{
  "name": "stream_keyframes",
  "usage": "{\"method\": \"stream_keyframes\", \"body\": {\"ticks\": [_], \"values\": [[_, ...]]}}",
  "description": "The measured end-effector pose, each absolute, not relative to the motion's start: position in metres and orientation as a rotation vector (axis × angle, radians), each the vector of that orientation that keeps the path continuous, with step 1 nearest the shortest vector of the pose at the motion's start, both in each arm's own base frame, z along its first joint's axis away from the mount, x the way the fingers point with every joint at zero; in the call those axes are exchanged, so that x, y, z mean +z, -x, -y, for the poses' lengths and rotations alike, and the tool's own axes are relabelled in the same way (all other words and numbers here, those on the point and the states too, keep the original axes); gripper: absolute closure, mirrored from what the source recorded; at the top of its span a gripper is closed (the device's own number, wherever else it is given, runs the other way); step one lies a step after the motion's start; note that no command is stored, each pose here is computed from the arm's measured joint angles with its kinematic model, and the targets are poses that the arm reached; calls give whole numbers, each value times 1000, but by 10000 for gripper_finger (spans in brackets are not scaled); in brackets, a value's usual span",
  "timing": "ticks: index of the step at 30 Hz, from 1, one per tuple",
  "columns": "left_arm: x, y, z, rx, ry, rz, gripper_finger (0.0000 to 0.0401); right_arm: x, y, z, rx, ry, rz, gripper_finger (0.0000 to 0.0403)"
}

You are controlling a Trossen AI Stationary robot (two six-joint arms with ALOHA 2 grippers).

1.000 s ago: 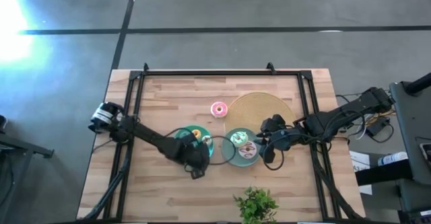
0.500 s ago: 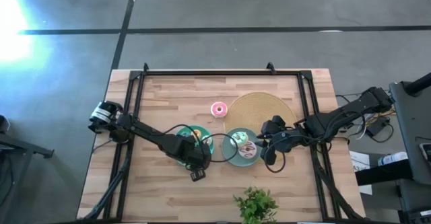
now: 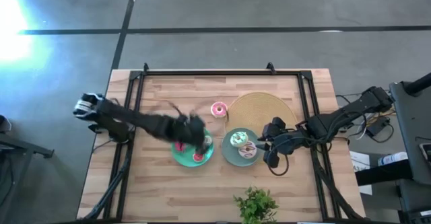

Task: Pick & Place donuts
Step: Put the big pink donut on the light blue plate

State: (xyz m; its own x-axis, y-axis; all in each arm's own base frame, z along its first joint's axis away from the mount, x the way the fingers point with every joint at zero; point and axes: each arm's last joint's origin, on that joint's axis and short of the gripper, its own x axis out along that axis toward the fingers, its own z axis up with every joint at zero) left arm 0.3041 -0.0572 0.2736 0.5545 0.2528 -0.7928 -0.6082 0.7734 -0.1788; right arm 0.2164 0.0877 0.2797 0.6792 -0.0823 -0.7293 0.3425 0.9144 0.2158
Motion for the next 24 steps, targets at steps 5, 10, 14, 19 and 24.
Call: {"method": "stream_keyframes", "body": {"ticks": [5, 10, 14, 19, 24], "values": [[267, -323, -45, 531, 665, -785, 305, 280, -217, -85, -272, -343, -774, 272], [243, -319, -137, 599, 813, -781, 304, 281, -217, -83, -331, -429, -754, 271], [222, -319, -168, 554, 884, -820, 299, 280, -217, -82, -380, -479, -732, 268], [202, -338, -180, 478, 886, -884, 261, 279, -216, -79, -462, -486, -696, 268], [190, -354, -189, 470, 860, -974, 220, 277, -216, -76, -518, -520, -665, 270]]}}
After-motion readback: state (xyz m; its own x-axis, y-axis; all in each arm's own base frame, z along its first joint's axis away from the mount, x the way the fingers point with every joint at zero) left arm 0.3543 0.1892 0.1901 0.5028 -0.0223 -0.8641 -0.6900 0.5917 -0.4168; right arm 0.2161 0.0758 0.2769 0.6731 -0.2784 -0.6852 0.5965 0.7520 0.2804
